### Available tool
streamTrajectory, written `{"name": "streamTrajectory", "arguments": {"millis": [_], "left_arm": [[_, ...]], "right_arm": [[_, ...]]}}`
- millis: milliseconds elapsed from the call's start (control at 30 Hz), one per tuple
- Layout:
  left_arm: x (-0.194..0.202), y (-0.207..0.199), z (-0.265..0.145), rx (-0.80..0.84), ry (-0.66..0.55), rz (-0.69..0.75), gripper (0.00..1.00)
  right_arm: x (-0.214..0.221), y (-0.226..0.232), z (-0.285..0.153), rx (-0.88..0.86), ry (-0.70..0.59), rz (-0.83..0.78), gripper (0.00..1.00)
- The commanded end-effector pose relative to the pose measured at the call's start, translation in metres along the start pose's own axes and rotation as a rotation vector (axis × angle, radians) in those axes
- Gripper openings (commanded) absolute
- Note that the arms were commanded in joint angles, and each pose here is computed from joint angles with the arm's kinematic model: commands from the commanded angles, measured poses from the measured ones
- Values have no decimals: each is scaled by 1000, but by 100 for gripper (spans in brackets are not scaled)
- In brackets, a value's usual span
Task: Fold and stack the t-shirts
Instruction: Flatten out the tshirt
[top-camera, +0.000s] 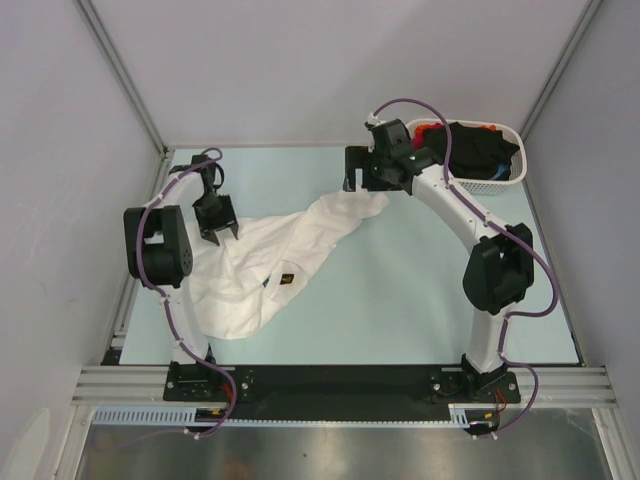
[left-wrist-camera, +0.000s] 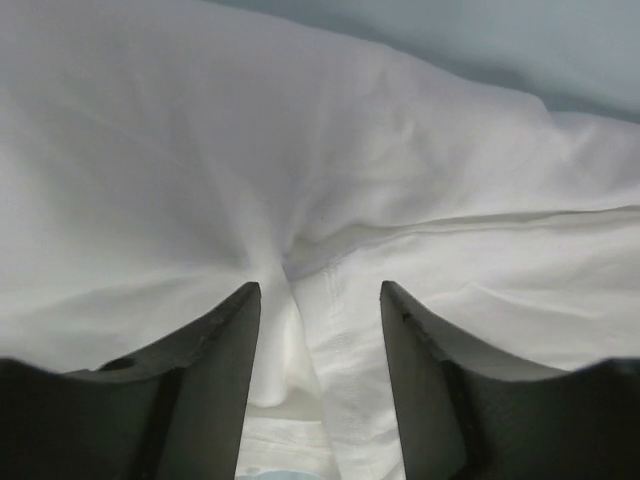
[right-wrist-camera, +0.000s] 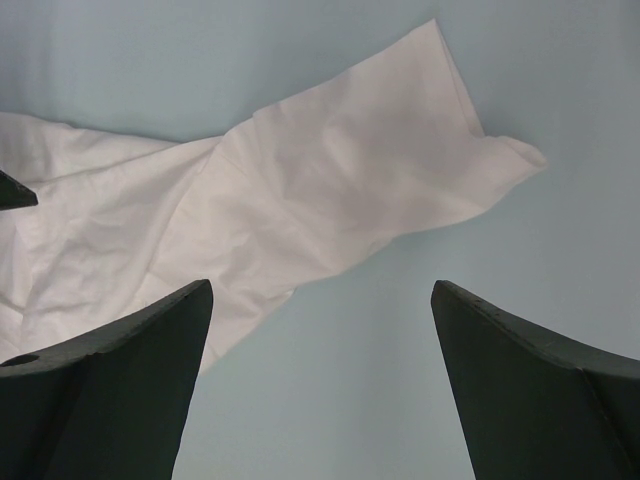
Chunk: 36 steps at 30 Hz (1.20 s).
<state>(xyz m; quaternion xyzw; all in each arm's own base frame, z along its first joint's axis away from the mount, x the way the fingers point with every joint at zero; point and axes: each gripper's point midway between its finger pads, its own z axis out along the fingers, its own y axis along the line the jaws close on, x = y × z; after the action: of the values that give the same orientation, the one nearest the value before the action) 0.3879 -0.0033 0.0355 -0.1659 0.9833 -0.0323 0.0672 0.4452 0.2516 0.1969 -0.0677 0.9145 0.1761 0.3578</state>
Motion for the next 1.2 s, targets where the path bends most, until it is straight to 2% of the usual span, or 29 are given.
{"name": "streamTrajectory", "arguments": {"millis": [0, 133, 167, 200, 267, 433, 600, 700, 800, 933, 1067, 1167], "left_arm": [[-3, -3, -20, 12, -40, 16, 48], [-3, -5, -14, 21, -31, 16, 27], [-3, -5, -12, 23, -26, 16, 27], [-2, -5, -10, 23, -16, 18, 37], [0, -4, -8, 19, -13, 16, 39], [-2, -2, -6, 9, -18, 16, 26], [2, 1, 4, -3, 1, 15, 0], [-2, 3, -4, -17, -28, 16, 0], [-14, 2, -26, -16, -105, 7, 0], [-42, -4, -106, 20, -348, -34, 0], [-57, -1, -170, 34, -558, -132, 0], [-70, 5, -199, 15, -673, -172, 0]], "right_arm": [[-17, 10, -7, -27, -42, -11, 97], [-16, 11, -7, -29, -40, -12, 97], [-16, 11, -6, -28, -38, -13, 97], [-16, 12, -7, -31, -39, -16, 97], [-18, 12, -8, -31, -47, -19, 97], [-17, 11, -9, -27, -45, -16, 97], [-16, 8, -10, -19, -45, -18, 97], [-16, 8, -11, -17, -49, -17, 97], [-16, 8, -13, -17, -52, -18, 97], [-14, 7, -13, -14, -48, -15, 97], [-10, 7, -13, -13, -39, -15, 97], [-11, 7, -14, -14, -42, -18, 97]]}}
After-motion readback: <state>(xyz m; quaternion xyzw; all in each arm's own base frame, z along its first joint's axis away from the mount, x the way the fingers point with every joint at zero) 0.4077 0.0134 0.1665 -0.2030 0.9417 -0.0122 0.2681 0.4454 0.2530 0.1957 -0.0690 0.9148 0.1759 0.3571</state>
